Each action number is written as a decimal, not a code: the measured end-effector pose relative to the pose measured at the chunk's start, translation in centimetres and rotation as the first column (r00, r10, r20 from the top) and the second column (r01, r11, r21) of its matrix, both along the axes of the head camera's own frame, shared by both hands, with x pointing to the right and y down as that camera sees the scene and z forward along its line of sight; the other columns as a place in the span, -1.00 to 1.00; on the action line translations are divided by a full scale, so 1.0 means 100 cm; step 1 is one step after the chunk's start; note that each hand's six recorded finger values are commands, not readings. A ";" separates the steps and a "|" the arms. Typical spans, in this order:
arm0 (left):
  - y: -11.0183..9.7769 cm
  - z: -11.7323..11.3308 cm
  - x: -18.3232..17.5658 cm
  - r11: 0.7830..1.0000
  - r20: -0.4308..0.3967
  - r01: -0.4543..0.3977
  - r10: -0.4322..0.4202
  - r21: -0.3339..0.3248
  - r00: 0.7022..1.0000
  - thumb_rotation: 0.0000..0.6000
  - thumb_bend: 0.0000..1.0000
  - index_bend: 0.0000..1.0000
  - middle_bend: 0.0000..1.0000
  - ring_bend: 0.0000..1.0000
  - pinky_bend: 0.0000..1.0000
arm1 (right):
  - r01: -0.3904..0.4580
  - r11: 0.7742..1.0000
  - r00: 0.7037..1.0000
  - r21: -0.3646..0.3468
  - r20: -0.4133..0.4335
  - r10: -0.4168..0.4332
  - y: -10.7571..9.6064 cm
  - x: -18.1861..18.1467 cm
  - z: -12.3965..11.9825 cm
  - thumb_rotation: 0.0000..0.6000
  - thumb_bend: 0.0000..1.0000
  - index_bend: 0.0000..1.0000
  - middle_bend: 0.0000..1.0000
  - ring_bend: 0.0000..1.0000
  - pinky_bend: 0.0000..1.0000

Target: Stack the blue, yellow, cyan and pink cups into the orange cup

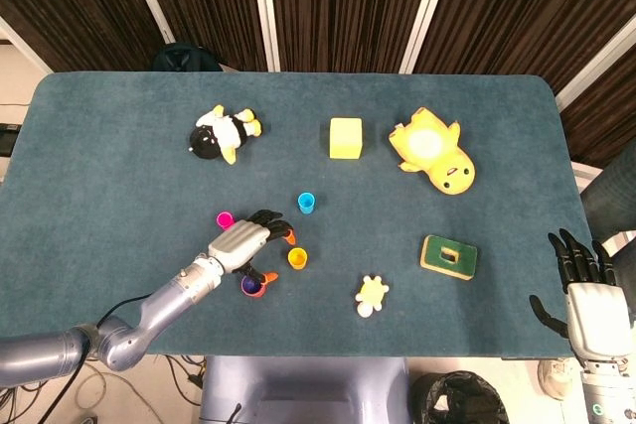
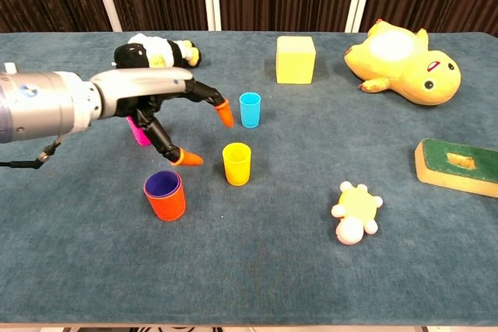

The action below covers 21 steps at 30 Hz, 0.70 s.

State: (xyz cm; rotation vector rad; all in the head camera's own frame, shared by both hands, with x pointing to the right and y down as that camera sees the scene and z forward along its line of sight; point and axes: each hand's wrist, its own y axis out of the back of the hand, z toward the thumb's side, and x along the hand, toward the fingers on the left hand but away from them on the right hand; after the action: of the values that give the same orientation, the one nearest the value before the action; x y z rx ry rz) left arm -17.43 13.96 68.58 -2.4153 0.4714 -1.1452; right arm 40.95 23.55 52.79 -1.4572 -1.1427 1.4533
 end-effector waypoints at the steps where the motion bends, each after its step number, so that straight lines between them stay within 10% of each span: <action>1: 0.000 0.001 0.001 1.000 0.005 -0.004 0.004 0.000 1.000 1.00 -0.58 -0.37 -0.64 -0.92 -0.96 | -0.001 1.000 1.000 0.001 0.001 0.001 0.000 0.000 0.000 1.00 -0.35 -0.90 -0.86 -0.73 -0.88; 21: 0.004 0.020 0.025 0.999 0.076 -0.031 0.028 0.041 0.997 1.00 -0.58 -0.33 -0.63 -0.90 -0.96 | -0.006 1.000 1.000 -0.004 0.001 0.006 0.000 0.003 0.001 1.00 -0.35 -0.90 -0.86 -0.73 -0.88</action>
State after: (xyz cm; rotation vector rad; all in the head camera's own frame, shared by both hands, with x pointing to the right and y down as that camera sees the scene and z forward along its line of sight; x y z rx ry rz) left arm -14.88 14.40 70.62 -2.3262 0.4297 -1.1976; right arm 41.22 23.50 52.89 -1.4587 -1.1464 1.4601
